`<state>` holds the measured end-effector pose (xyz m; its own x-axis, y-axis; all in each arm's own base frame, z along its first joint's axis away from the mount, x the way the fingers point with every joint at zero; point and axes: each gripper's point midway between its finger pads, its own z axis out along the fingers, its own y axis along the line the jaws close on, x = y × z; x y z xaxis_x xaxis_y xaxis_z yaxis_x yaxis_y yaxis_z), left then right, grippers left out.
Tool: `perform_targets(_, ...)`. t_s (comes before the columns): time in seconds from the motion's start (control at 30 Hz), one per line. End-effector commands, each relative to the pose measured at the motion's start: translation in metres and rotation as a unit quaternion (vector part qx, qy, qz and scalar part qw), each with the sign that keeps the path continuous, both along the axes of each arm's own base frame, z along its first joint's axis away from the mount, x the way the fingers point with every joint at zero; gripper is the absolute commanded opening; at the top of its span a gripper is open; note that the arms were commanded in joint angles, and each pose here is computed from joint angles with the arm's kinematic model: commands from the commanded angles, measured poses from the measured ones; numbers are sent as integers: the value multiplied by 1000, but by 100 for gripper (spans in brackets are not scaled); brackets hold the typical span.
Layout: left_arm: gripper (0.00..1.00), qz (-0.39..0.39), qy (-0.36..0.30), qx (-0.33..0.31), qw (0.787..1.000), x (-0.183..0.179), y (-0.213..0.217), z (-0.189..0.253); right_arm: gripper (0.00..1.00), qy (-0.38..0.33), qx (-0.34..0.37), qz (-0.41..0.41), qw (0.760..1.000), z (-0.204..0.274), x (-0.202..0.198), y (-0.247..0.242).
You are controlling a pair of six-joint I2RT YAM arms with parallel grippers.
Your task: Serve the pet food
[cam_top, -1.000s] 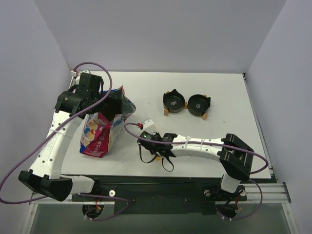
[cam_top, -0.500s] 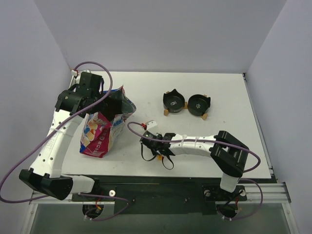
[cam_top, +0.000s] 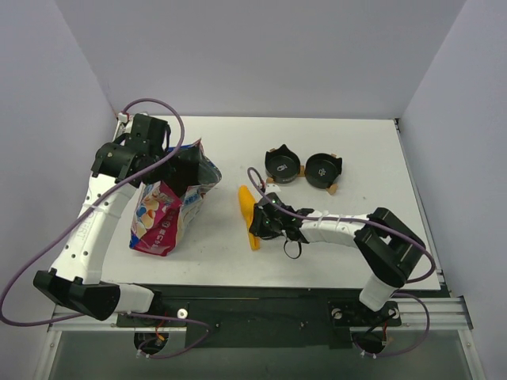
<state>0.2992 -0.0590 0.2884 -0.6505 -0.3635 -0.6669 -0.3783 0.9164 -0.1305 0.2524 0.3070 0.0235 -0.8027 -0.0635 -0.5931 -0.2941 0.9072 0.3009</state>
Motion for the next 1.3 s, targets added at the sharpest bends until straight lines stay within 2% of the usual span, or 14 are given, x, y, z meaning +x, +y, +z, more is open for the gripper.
perform_targets(0.0, 0, -17, -30, -47, 998, 8, -20, 19, 0, 119, 22, -5, 993, -53, -33, -25)
perform_targets(0.27, 0, -16, -30, -52, 998, 7, -23, 19, 0, 134, 55, -18, 989, -61, -35, -50)
perform_targets(0.73, 0, -16, -33, -59, 998, 7, -25, 18, 8, 120, 60, -61, 989, -57, -34, -84)
perform_targets(1.17, 0, -19, -33, -59, 998, 4, -24, 16, 17, 88, 48, -85, 991, -35, -24, -98)
perform_targets(1.27, 0, -20, -32, -61, 997, 3, -25, 16, 23, 80, 49, -95, 991, -30, -21, -102)
